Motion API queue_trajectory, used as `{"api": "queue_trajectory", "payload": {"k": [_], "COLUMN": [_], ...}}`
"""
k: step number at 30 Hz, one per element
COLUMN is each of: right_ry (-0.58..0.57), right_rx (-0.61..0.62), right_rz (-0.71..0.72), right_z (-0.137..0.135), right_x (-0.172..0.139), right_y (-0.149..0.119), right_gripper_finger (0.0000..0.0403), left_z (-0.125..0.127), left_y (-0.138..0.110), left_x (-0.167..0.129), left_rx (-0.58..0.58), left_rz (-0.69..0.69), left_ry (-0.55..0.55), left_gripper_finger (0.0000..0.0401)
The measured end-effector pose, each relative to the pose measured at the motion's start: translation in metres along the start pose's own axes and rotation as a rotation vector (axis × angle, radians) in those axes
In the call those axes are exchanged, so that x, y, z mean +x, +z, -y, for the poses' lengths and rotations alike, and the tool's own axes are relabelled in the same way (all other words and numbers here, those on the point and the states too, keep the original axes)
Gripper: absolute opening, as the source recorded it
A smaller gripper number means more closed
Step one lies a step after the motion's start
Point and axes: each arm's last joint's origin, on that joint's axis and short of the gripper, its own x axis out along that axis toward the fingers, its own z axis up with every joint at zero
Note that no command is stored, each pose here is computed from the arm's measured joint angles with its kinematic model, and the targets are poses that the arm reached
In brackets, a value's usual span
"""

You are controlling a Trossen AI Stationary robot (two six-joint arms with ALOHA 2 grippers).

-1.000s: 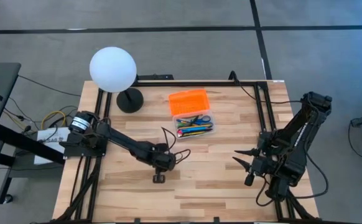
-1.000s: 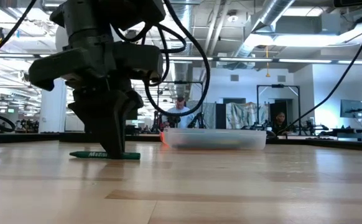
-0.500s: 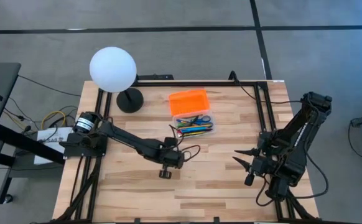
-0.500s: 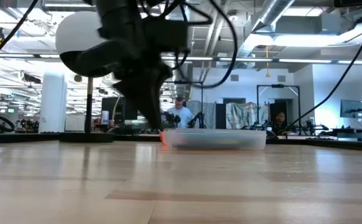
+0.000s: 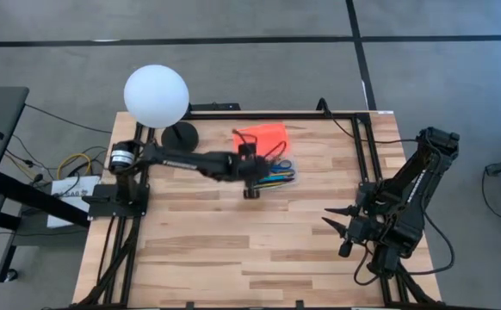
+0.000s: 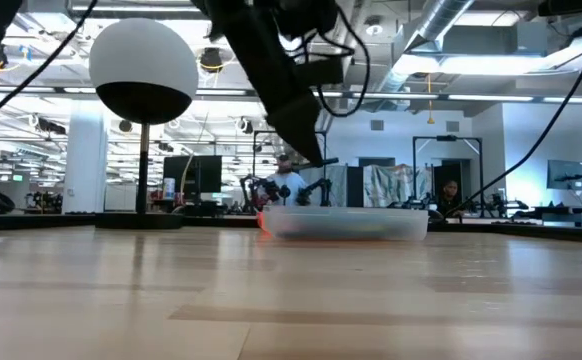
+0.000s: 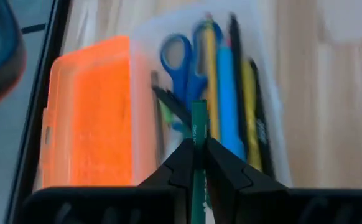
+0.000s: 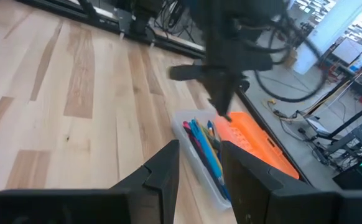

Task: Pick & place school supplies into a supply box
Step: Put the green crayon into the orange supply box

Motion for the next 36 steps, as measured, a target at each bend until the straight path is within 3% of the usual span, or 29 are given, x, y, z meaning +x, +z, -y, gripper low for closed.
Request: {"api": "queue_trajectory", "payload": {"k": [8,36], "right_ry": [0.012,0.008], "right_rx": [-0.004,-0.025], "right_rz": [-0.018,-0.025], "right_z": [0.0,-0.001], "right_x": [0.0,0.002], "right_y": [-0.001,-0.008], "right_gripper_finger": [0.0113,0.0113], "left_z": [-0.034,-0.034], "left_y": [-0.006,-0.013], "left_x": [0.028,0.038], "left_rx": [-0.07,-0.065], "left_rz": [0.022,-0.027], "left_ry": [-0.078,-0.063], "left_gripper_finger": [0.002,0.0027]}}
